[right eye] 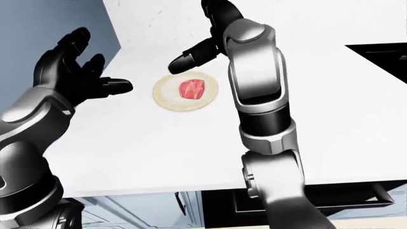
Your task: Place the steak on the top rack of the oven.
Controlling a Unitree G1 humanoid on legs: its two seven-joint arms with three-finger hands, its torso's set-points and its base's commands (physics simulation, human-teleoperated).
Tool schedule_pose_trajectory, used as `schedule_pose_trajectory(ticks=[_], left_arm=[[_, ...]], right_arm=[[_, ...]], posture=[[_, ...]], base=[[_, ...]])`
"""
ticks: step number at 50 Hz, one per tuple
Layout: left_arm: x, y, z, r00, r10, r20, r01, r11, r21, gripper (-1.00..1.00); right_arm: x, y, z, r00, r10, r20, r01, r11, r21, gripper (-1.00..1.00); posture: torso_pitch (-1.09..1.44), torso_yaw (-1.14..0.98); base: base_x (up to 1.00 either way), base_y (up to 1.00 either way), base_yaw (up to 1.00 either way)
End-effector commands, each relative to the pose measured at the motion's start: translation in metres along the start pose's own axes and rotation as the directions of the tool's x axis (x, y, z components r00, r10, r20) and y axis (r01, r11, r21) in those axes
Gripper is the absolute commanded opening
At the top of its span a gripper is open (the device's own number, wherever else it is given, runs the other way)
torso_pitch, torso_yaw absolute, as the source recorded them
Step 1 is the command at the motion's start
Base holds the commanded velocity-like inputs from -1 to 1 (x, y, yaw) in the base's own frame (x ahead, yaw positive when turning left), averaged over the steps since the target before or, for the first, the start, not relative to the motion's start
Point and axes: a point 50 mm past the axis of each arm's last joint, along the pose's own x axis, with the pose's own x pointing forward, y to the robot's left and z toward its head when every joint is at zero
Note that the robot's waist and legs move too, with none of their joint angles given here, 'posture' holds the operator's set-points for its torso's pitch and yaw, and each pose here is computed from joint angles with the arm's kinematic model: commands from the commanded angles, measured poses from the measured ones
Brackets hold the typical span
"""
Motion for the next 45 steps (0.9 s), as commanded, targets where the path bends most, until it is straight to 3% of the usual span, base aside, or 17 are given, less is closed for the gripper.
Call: schedule_pose_trajectory(ticks=[1, 14, 18, 26, 33, 39, 45], left_arm=[[-0.003, -0.001, 0.018, 0.996, 0.001, 0.093, 0.000, 1.000, -0.004, 1.00], [-0.008, -0.001, 0.016, 0.996, -0.003, 0.088, 0.003, 1.000, -0.003, 1.00], [-0.007, -0.001, 0.018, 0.996, -0.004, 0.091, 0.004, 1.000, -0.003, 1.00], [-0.007, -0.001, 0.018, 0.996, -0.002, 0.090, 0.002, 1.000, -0.004, 1.00], [-0.007, 0.000, 0.018, 0.996, 0.000, 0.090, 0.001, 1.000, -0.004, 1.00], [-0.006, 0.000, 0.018, 0.996, 0.000, 0.090, 0.000, 1.000, -0.005, 1.00], [-0.006, -0.001, 0.018, 0.996, -0.003, 0.087, 0.003, 1.000, -0.003, 1.00]], right_arm=[[-0.009, -0.007, 0.020, 0.995, -0.034, 0.090, 0.037, 0.999, -0.027, 1.00], [-0.004, 0.008, 0.010, 0.997, -0.007, 0.077, 0.010, 0.999, -0.038, 1.00], [-0.004, 0.013, 0.006, 0.998, 0.000, 0.070, 0.003, 0.999, -0.038, 0.91], [0.000, 0.020, -0.004, 0.998, 0.010, 0.063, -0.007, 0.999, -0.048, 0.98], [0.002, 0.026, -0.010, 0.998, 0.016, 0.065, -0.011, 0.997, -0.077, 0.87], [0.005, 0.028, -0.015, 0.998, 0.015, 0.066, -0.010, 0.996, -0.085, 0.96], [0.007, 0.031, -0.020, 0.998, 0.019, 0.061, -0.013, 0.996, -0.084, 0.82]], posture=[[0.00, 0.00], [0.00, 0.00], [0.00, 0.00], [0.00, 0.00], [0.00, 0.00], [0.00, 0.00], [0.00, 0.00]], base=[[0.00, 0.00, 0.00], [0.00, 0.00, 0.00], [0.00, 0.00, 0.00], [0.00, 0.00, 0.00], [0.00, 0.00, 0.00], [0.00, 0.00, 0.00], [0.00, 0.00, 0.00]])
